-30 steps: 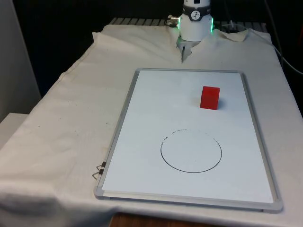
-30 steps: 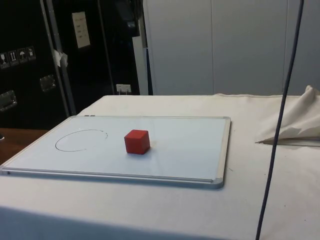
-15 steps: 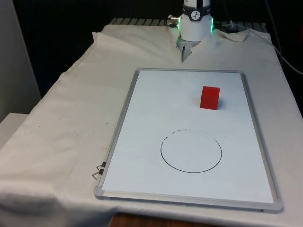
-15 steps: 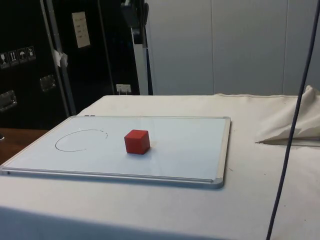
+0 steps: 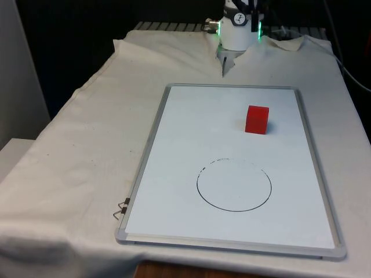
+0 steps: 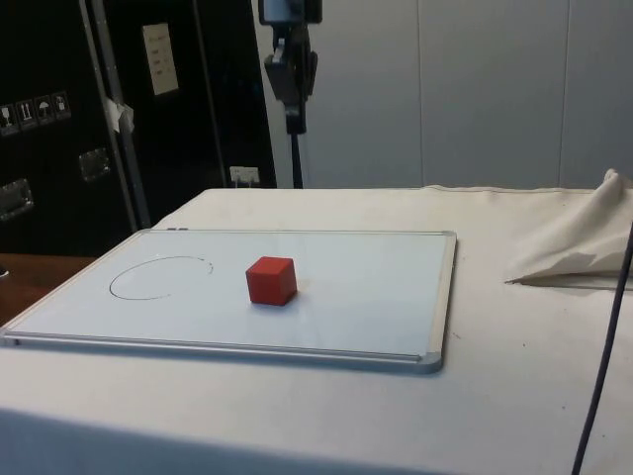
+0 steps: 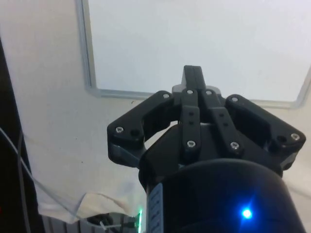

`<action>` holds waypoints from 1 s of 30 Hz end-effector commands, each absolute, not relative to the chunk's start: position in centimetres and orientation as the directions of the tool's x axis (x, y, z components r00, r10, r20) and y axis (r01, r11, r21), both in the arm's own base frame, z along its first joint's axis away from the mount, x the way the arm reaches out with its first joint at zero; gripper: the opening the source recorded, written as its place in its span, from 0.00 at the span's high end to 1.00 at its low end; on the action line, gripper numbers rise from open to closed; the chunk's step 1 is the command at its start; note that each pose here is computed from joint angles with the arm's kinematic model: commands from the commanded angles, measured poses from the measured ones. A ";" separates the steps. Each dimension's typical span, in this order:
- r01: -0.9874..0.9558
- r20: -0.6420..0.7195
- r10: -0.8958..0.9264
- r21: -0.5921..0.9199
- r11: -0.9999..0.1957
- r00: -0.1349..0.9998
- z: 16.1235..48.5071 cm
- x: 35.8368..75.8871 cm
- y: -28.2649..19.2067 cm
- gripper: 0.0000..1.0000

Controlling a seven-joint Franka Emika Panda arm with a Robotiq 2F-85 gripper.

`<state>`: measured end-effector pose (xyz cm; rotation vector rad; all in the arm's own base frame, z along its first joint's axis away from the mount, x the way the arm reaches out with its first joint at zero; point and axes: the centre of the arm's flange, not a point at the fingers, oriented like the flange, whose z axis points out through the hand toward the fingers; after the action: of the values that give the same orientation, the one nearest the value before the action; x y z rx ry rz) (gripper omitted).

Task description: Push the cube into the marked area.

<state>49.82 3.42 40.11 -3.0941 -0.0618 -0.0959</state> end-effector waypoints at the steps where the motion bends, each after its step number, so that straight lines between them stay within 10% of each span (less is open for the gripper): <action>1: 0.034 0.066 0.031 -0.047 -0.998 0.997 39.7 49.9 3.8 1.00; 30: -0.053 0.023 -0.054 -0.055 -0.997 0.998 29.0 49.9 7.6 1.00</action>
<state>49.93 7.52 29.05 -3.0911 0.0737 -0.0232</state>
